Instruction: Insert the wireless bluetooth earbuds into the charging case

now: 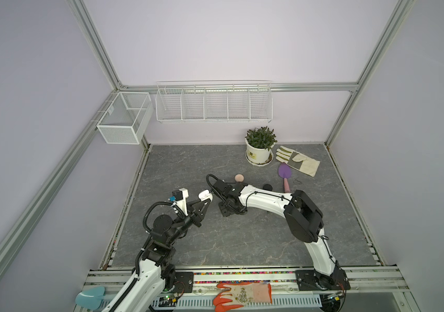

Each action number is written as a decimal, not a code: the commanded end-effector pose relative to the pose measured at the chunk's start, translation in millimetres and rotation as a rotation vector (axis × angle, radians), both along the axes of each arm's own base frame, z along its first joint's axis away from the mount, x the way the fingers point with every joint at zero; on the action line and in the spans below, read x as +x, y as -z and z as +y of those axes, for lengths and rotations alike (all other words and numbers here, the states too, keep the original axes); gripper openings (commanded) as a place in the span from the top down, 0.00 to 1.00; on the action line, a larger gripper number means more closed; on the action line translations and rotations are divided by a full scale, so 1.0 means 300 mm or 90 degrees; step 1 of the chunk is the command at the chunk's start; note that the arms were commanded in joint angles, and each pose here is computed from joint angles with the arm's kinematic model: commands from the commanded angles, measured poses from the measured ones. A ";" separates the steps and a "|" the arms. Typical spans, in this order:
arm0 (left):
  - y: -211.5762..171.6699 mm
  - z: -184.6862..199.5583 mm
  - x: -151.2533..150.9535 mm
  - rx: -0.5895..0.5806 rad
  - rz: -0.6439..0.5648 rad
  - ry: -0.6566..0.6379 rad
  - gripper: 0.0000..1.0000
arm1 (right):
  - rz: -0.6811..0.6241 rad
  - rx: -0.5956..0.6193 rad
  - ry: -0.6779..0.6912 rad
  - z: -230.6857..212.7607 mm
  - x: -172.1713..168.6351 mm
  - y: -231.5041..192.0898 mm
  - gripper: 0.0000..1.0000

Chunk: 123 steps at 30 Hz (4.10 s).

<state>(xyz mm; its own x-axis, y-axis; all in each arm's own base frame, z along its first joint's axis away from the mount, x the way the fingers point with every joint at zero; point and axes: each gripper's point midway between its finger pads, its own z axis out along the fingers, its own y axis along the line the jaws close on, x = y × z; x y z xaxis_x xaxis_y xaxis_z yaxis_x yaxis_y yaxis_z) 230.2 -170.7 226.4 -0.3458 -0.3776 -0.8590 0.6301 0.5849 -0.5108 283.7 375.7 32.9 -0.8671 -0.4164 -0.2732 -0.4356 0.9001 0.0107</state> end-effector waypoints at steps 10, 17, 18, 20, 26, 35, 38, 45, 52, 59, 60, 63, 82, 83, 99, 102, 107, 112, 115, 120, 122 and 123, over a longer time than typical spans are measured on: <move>0.007 0.006 0.003 0.005 -0.005 -0.007 1.00 | 0.014 -0.023 0.010 0.002 0.010 0.065 0.69; 0.011 0.006 0.003 0.007 -0.004 -0.007 1.00 | 0.009 -0.032 0.006 -0.002 0.003 0.061 0.72; 0.010 0.006 0.004 0.007 -0.005 -0.009 1.00 | 0.007 -0.034 0.007 -0.005 0.004 0.060 0.73; 0.011 0.007 0.004 0.007 -0.004 -0.009 1.00 | 0.005 -0.037 0.007 -0.009 0.006 0.061 0.74; 0.008 0.007 0.003 0.007 -0.005 -0.009 1.00 | 0.001 -0.033 0.005 -0.002 0.009 0.061 0.76; 0.007 0.006 0.004 0.007 -0.006 -0.008 1.00 | -0.015 -0.023 -0.001 0.003 0.022 0.042 0.78; 0.008 0.006 0.003 0.007 -0.005 -0.007 1.00 | -0.022 -0.020 -0.003 0.003 0.023 0.029 0.79; 0.001 0.000 0.004 0.007 -0.008 -0.002 1.00 | -0.066 -0.005 -0.008 -0.005 0.048 -0.036 0.80; -0.022 -0.010 0.003 0.001 -0.025 0.009 1.00 | -0.126 0.027 -0.007 -0.015 0.089 -0.137 0.80; -0.047 -0.022 0.000 0.006 -0.052 0.024 1.00 | -0.189 0.058 -0.008 -0.053 0.133 -0.266 0.81; -0.051 -0.027 -0.004 0.009 -0.059 0.030 1.00 | -0.196 0.063 -0.009 -0.060 0.138 -0.286 0.81; -0.057 -0.044 -0.016 0.024 -0.087 0.054 1.00 | -0.220 0.083 -0.010 -0.076 0.149 -0.355 0.81; -0.061 -0.135 0.014 0.129 -0.213 0.103 1.00 | -0.362 0.237 -0.067 -0.110 0.092 -0.783 0.81; -0.057 -0.154 0.016 0.142 -0.221 0.111 1.00 | -0.371 0.251 -0.073 -0.108 0.083 -0.806 0.81; -0.079 -0.229 0.009 0.132 -0.291 0.163 1.00 | -0.393 0.428 -0.146 0.004 -0.067 -0.938 0.82; -0.084 -0.231 0.007 0.134 -0.291 0.166 1.00 | -0.392 0.446 -0.155 0.025 -0.083 -0.938 0.82; -0.082 -0.227 0.006 0.139 -0.289 0.163 1.00 | -0.398 0.466 -0.174 0.042 -0.111 -0.939 0.82; -0.094 -0.220 -0.003 0.133 -0.292 0.159 1.00 | -0.413 0.482 -0.196 0.048 -0.138 -0.931 0.82; -0.095 -0.220 -0.007 0.133 -0.291 0.162 1.00 | -0.418 0.489 -0.205 0.053 -0.148 -0.926 0.82; -0.097 -0.222 -0.010 0.127 -0.291 0.167 1.00 | -0.425 0.494 -0.212 0.061 -0.156 -0.929 0.83; -0.097 -0.221 -0.011 0.127 -0.290 0.166 1.00 | -0.428 0.491 -0.213 0.064 -0.158 -0.928 0.83; -0.098 -0.221 -0.011 0.127 -0.290 0.166 1.00 | -0.428 0.492 -0.213 0.066 -0.157 -0.927 0.83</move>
